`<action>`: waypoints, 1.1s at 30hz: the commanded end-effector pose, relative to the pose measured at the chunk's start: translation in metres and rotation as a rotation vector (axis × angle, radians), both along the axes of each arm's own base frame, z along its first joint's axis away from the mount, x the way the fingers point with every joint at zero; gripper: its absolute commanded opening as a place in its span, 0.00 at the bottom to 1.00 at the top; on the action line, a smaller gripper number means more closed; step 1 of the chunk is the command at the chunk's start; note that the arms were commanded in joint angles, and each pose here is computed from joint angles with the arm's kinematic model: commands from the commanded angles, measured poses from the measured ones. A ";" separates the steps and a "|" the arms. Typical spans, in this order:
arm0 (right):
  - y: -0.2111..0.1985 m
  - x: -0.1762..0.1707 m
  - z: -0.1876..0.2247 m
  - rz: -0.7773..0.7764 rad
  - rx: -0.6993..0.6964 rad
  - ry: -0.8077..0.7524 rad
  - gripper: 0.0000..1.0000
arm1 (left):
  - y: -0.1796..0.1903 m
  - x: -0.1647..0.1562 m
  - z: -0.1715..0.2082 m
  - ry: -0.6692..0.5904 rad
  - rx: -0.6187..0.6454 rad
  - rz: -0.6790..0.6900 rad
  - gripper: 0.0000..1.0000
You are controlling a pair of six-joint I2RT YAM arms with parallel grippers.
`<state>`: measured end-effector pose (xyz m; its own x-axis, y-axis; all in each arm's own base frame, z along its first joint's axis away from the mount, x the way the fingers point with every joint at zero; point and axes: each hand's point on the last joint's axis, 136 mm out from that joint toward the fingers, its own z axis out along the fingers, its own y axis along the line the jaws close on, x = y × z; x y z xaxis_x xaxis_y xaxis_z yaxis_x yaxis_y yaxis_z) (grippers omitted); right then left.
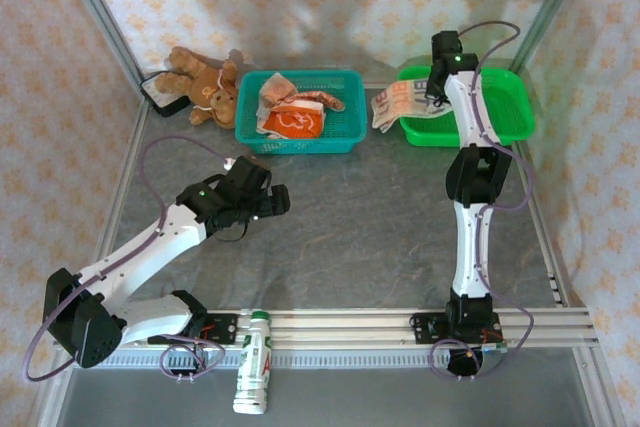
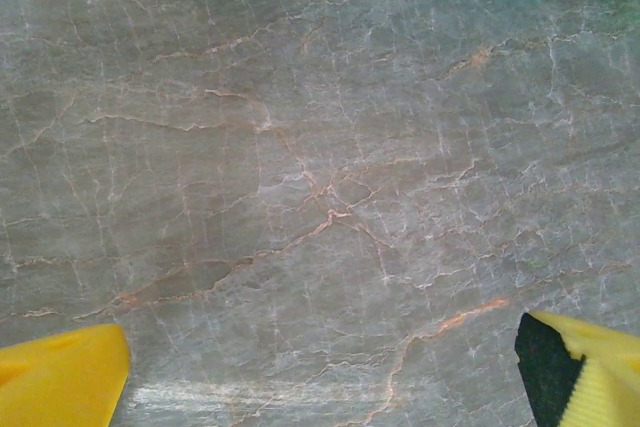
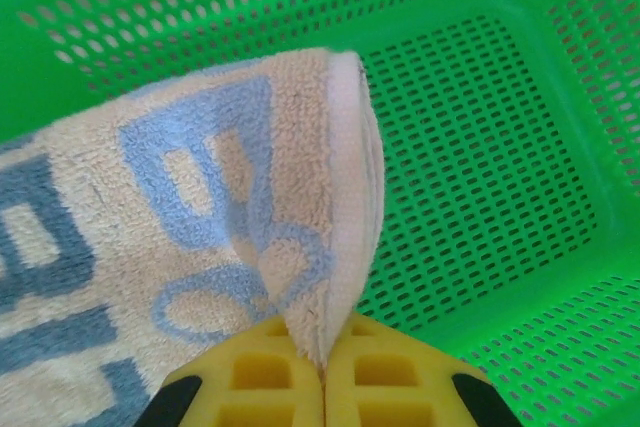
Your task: Fold and stack the towels
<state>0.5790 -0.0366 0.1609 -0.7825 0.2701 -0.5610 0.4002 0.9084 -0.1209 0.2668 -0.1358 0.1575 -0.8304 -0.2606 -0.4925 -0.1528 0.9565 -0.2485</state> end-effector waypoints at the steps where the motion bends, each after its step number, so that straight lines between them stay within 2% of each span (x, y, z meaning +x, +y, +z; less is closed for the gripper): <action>1: -0.015 0.001 -0.013 -0.019 -0.041 0.024 0.00 | 0.011 0.000 0.011 -0.015 0.026 0.032 1.00; 9: -0.023 0.001 -0.049 -0.031 -0.045 0.091 0.00 | 0.011 0.000 0.011 -0.007 0.031 0.038 1.00; 17: -0.034 -0.001 -0.049 -0.059 -0.084 0.095 0.00 | 0.010 0.001 0.010 -0.003 0.027 0.039 1.00; 22: -0.042 -0.006 -0.041 -0.089 -0.127 0.096 0.00 | 0.008 0.002 0.011 -0.005 0.023 0.038 1.00; 27: -0.051 -0.006 -0.015 -0.124 -0.175 0.044 0.00 | 0.008 0.002 0.011 -0.004 0.023 0.038 1.00; 33: -0.058 -0.004 0.003 -0.142 -0.176 0.002 0.00 | 0.007 0.002 0.011 -0.006 0.020 0.034 1.00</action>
